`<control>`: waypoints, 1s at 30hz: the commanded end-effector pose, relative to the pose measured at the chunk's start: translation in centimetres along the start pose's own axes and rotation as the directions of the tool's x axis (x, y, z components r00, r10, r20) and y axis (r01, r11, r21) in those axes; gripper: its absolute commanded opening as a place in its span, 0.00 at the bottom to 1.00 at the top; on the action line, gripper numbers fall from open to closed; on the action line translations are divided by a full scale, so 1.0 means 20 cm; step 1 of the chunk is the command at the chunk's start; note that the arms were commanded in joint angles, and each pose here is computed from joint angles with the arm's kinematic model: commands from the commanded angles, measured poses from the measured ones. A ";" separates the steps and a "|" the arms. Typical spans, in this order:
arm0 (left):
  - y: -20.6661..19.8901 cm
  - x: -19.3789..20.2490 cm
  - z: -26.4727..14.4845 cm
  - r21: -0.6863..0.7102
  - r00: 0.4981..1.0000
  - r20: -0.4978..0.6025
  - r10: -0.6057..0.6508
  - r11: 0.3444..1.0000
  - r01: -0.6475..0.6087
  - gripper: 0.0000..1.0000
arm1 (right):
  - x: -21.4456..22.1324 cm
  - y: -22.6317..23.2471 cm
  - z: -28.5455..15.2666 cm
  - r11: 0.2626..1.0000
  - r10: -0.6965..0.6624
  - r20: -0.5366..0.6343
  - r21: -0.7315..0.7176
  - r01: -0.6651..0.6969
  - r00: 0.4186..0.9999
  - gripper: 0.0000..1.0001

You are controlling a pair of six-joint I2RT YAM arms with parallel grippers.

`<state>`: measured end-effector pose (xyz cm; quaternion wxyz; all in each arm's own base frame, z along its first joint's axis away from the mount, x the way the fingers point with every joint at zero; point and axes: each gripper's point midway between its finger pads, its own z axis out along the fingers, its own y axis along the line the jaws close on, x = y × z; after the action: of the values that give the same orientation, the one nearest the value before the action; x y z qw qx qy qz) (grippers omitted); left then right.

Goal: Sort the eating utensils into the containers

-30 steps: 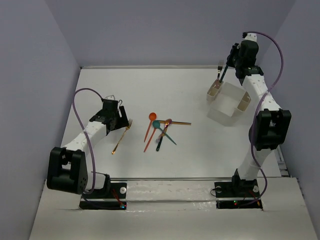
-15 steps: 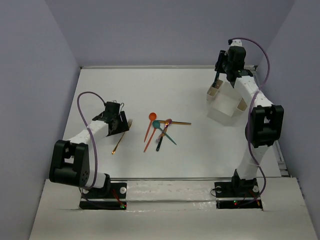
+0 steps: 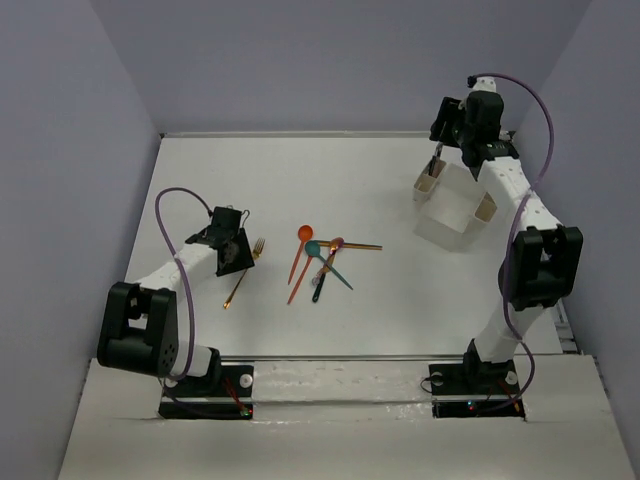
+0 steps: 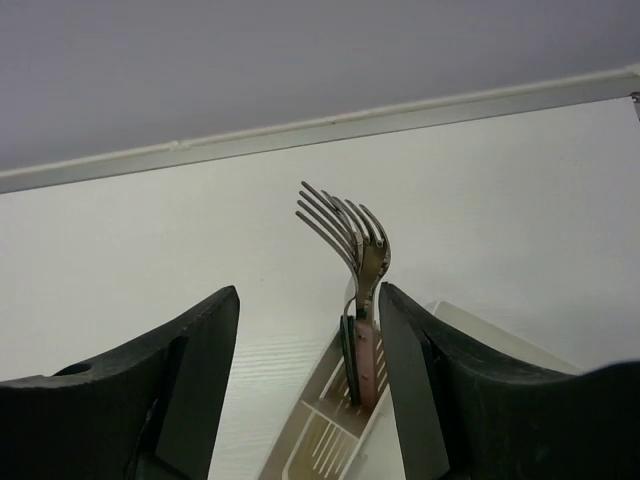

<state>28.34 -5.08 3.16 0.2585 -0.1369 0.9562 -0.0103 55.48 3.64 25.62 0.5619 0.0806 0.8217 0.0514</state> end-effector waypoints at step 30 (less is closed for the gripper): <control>-0.58 -0.32 -0.39 0.386 0.973 0.223 0.067 0.910 -0.151 0.06 | 0.46 0.95 -0.99 0.728 0.171 -0.442 -0.545 -0.415 0.880 0.76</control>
<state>29.87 -9.48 4.73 0.2724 -0.0788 0.9571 -0.0592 37.94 20.68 27.80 0.4325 0.0117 0.8288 0.3549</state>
